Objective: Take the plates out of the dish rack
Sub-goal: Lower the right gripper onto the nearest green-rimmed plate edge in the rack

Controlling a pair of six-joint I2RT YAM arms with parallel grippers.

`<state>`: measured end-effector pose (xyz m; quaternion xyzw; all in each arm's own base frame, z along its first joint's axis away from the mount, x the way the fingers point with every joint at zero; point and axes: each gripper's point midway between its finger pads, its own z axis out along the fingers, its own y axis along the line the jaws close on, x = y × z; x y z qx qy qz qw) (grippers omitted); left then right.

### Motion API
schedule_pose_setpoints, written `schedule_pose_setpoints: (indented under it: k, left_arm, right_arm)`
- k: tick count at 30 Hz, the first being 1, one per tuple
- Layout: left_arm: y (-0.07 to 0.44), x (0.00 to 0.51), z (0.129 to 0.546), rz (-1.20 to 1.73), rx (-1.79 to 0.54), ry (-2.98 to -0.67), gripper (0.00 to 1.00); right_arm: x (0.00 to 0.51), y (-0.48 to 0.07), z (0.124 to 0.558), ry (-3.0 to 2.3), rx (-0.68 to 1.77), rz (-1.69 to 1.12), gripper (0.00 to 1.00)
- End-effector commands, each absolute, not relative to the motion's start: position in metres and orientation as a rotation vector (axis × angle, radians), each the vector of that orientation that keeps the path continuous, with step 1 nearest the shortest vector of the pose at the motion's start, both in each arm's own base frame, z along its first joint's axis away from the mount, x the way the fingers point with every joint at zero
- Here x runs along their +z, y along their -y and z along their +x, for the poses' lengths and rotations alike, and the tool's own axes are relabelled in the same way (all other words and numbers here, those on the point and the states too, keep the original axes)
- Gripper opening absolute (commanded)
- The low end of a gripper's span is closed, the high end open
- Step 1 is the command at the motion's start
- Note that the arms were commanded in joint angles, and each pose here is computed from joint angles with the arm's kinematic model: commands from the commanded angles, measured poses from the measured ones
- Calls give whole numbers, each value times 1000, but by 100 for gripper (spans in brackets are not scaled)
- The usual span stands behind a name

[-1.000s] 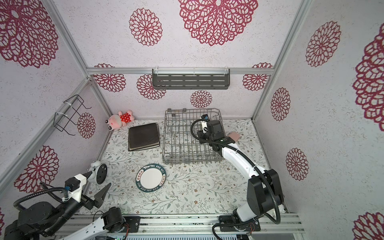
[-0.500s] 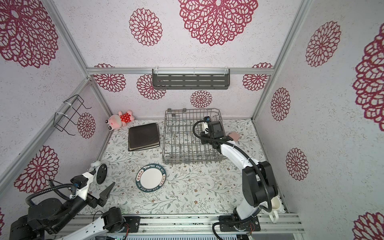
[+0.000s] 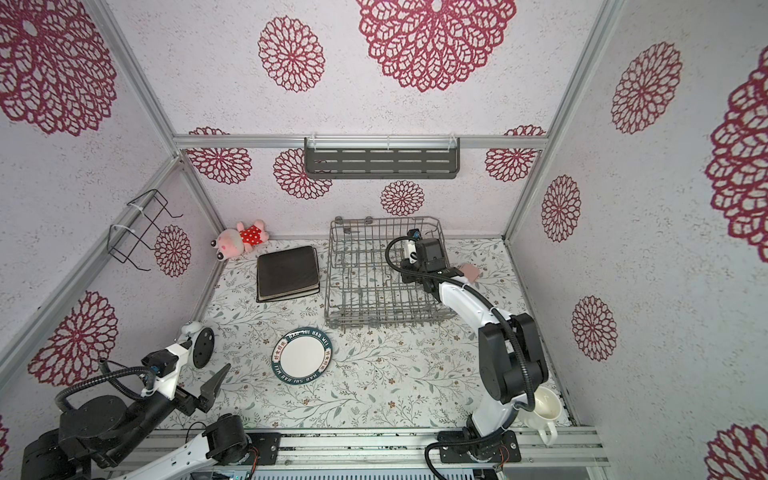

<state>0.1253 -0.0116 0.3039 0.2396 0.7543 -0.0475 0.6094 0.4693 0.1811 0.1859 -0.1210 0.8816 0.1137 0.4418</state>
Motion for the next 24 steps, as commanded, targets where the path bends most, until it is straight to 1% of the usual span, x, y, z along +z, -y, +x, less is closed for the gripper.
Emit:
schedule_pose_setpoints:
  k: [1, 13, 21, 24]
  left_arm:
    - [15, 305, 129, 546, -105, -1744, 97]
    - [15, 302, 131, 542, -88, -1751, 97]
    - [16, 298, 132, 548, -75, -1758, 97]
    - [16, 298, 132, 545, -82, -1755, 97]
  right_arm:
    - [204, -176, 483, -2139, 279, -248, 32]
    - [194, -176, 499, -2160, 280, -244, 29]
    - [198, -180, 501, -2148, 295, -265, 22]
    - [201, -182, 500, -2143, 306, -273, 16]
